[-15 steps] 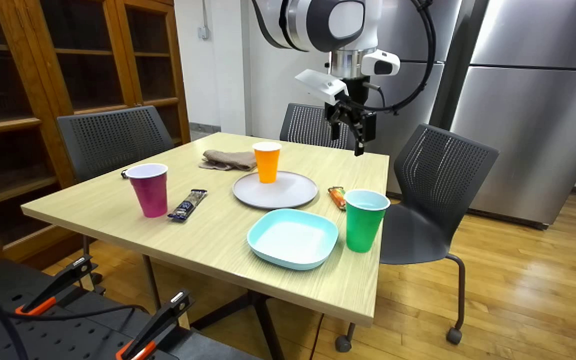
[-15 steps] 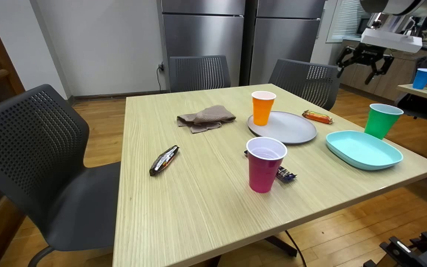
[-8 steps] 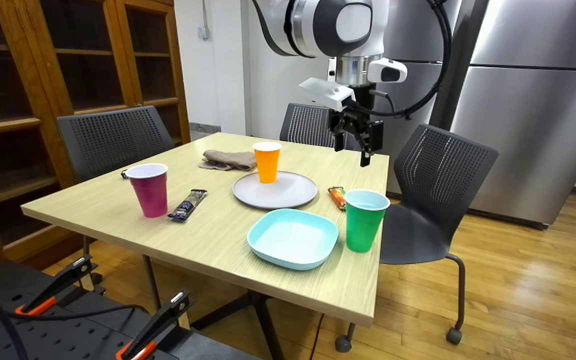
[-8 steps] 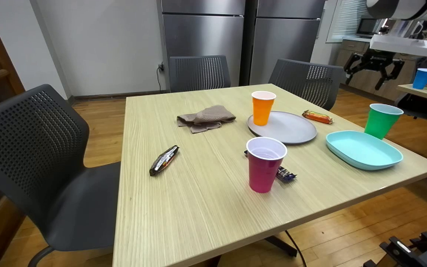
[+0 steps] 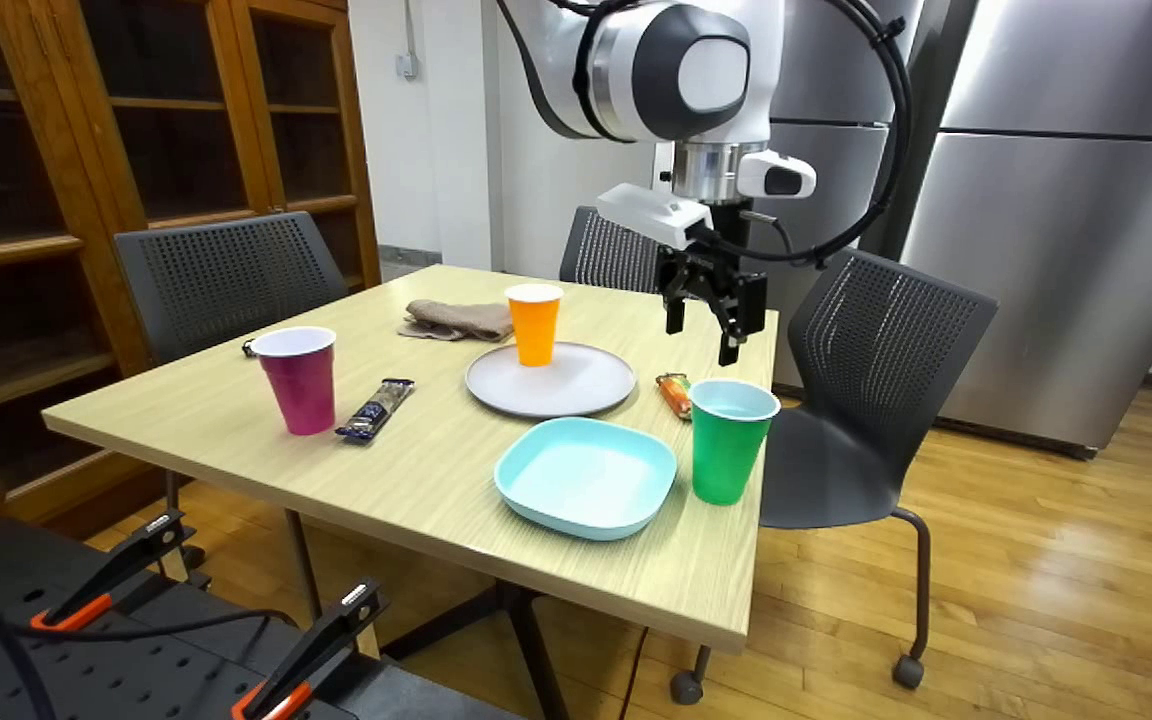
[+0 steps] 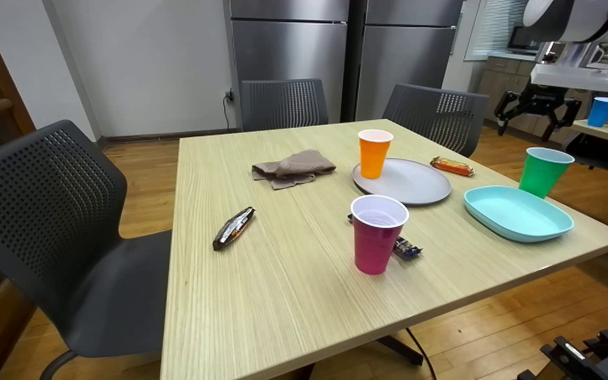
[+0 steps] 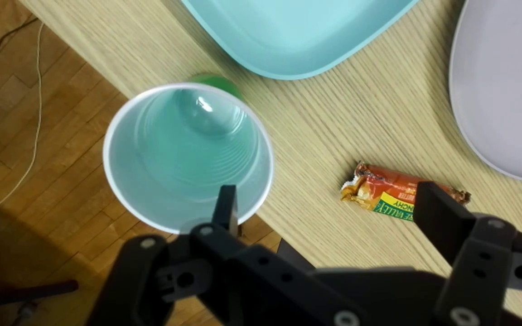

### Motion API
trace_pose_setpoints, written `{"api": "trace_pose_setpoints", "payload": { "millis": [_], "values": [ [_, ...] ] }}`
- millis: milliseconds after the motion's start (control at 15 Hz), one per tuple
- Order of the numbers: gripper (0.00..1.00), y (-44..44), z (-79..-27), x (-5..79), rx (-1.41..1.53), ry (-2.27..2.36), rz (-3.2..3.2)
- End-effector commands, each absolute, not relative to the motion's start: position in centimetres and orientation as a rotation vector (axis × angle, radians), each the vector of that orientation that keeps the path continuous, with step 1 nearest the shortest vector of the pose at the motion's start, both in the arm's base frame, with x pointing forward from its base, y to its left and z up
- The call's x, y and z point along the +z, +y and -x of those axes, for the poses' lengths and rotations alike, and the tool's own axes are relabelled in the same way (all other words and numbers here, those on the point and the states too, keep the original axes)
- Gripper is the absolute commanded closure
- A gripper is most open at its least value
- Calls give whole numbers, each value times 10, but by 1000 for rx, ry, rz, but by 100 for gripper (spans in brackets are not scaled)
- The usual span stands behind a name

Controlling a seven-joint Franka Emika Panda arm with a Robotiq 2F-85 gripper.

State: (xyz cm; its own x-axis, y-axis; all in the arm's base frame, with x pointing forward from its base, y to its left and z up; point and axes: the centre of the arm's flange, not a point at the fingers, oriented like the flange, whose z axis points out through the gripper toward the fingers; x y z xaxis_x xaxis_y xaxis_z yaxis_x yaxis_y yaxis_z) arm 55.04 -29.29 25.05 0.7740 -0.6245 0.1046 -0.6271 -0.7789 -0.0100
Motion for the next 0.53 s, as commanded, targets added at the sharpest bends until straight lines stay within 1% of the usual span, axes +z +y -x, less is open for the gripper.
{"api": "trace_pose_setpoints", "payload": {
  "millis": [0, 467],
  "values": [
    [0, -298, -549, 245, 116, -1021, -2961],
    [0, -303, -546, 225, 74, -1029, -2949]
  ]
}}
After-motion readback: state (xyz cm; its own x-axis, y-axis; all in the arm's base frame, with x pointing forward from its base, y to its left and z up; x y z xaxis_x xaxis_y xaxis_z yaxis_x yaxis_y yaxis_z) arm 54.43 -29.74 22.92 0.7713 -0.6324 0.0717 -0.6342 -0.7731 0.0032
